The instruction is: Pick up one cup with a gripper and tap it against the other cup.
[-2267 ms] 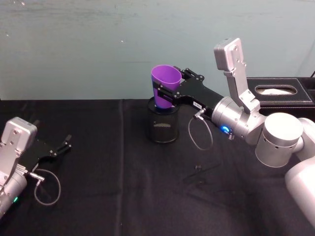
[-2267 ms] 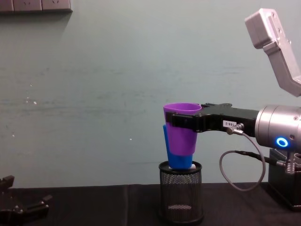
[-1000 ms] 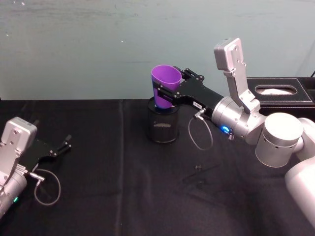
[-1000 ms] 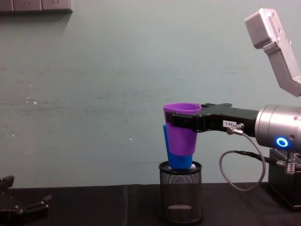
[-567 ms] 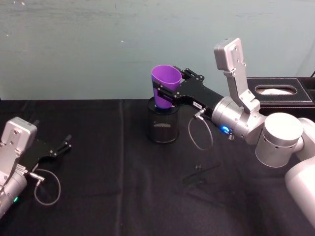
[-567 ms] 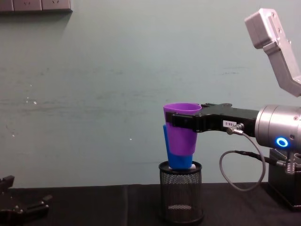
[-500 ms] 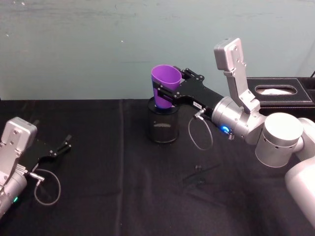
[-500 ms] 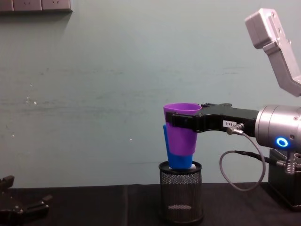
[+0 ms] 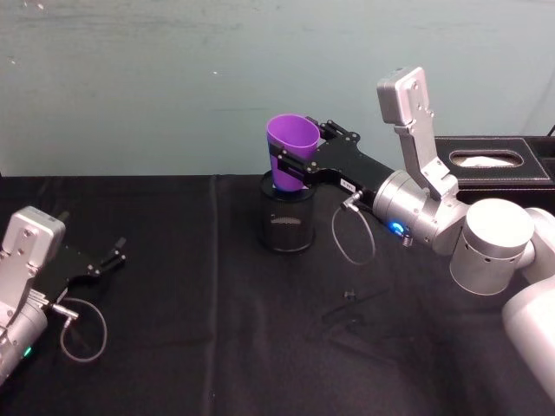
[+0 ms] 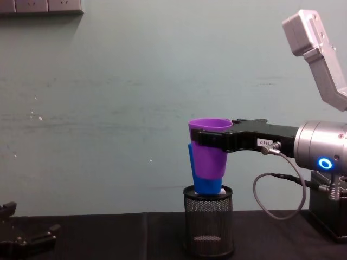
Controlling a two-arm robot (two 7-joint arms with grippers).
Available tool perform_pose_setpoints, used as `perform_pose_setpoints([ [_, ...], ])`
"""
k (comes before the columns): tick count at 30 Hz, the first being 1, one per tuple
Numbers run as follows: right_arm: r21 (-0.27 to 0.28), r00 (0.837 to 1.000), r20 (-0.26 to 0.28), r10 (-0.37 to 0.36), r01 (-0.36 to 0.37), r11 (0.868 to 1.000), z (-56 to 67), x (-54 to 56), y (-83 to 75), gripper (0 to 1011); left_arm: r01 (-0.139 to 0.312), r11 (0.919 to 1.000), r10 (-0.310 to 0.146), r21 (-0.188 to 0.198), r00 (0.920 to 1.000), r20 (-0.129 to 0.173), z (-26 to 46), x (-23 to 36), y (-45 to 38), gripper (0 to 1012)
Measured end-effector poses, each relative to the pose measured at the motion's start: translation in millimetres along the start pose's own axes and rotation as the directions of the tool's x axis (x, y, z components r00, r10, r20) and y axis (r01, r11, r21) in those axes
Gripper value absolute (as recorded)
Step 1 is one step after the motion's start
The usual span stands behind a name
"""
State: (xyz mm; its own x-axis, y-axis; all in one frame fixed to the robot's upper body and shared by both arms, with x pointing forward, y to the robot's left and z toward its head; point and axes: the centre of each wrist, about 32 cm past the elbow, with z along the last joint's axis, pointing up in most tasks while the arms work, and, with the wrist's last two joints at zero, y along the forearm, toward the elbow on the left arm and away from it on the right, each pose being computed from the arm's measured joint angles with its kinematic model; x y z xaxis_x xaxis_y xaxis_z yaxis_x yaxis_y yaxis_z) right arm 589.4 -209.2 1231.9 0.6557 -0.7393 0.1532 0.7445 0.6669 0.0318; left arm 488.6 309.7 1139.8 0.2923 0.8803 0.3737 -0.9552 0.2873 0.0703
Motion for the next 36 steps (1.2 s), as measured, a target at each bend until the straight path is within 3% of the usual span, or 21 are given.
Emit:
perform_pose_setpoints([
  [25, 0.000, 1.000, 0.007, 0.002, -0.002, 1.000, -0.8, -0.7, -0.6, 726, 0.000, 1.0000, 0.000, 0.000, 1.0000, 0.000, 0.0, 0.0, 0.0, 1000],
  [36, 0.009, 0.999, 0.036, 0.013, -0.013, 1.000, -5.8, -18.9, -20.2, 726, 0.000, 1.0000, 0.000, 0.000, 1.0000, 0.000, 0.0, 0.0, 0.0, 1000],
])
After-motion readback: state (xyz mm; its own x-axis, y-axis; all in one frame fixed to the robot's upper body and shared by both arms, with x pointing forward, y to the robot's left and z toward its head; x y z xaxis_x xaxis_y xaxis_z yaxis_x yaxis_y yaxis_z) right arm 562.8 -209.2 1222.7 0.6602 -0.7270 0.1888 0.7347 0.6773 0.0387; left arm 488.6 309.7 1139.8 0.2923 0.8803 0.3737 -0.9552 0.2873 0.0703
